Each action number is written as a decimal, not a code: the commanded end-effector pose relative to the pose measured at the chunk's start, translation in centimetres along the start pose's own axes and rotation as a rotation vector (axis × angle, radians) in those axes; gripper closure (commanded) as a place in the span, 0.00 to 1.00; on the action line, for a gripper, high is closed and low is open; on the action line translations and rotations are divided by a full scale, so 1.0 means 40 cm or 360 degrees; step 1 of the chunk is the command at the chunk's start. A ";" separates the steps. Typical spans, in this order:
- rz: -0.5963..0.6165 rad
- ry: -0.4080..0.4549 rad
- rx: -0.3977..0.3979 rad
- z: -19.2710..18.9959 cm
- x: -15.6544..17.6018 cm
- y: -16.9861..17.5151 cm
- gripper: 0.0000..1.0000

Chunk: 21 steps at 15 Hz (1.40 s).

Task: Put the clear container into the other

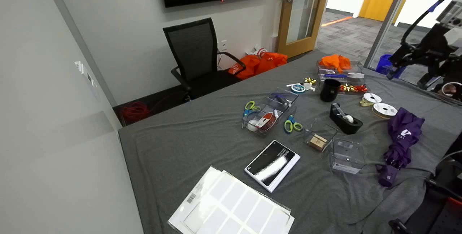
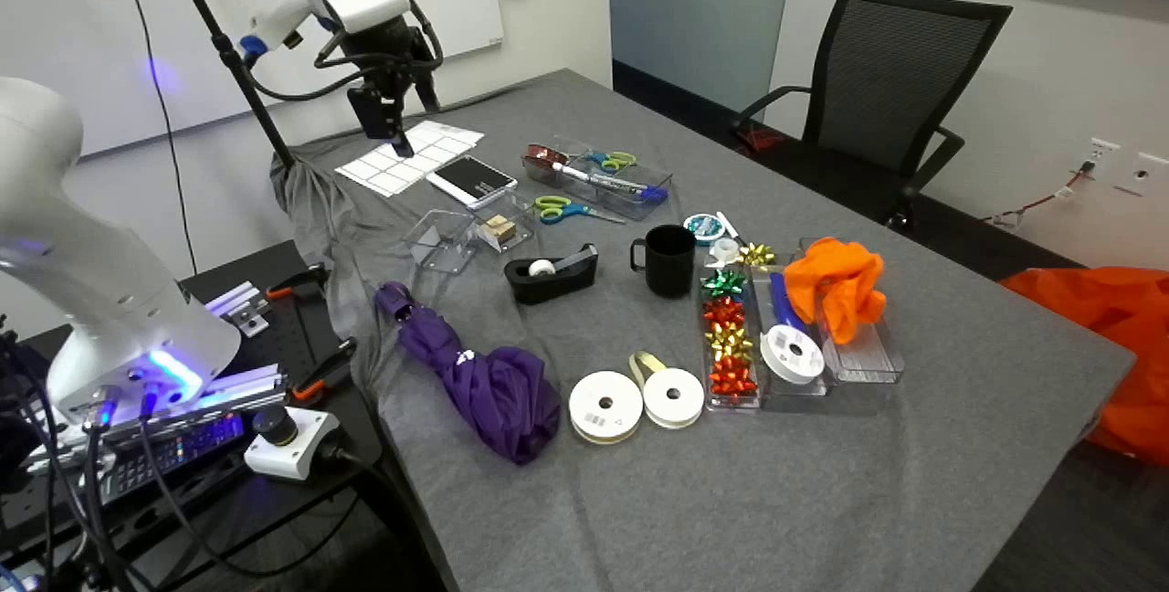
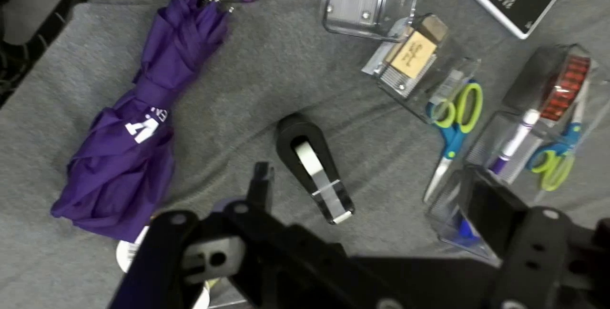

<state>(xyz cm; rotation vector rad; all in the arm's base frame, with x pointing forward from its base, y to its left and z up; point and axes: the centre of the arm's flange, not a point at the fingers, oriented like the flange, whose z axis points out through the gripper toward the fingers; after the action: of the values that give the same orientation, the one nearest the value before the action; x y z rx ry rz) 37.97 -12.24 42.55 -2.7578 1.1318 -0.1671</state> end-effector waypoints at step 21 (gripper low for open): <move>0.0575 -0.0109 -0.0324 0.461 0.005 -0.254 0.00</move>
<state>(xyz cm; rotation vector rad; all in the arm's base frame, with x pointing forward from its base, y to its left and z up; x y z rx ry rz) 45.11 -4.35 29.91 -2.6679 1.6161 0.0479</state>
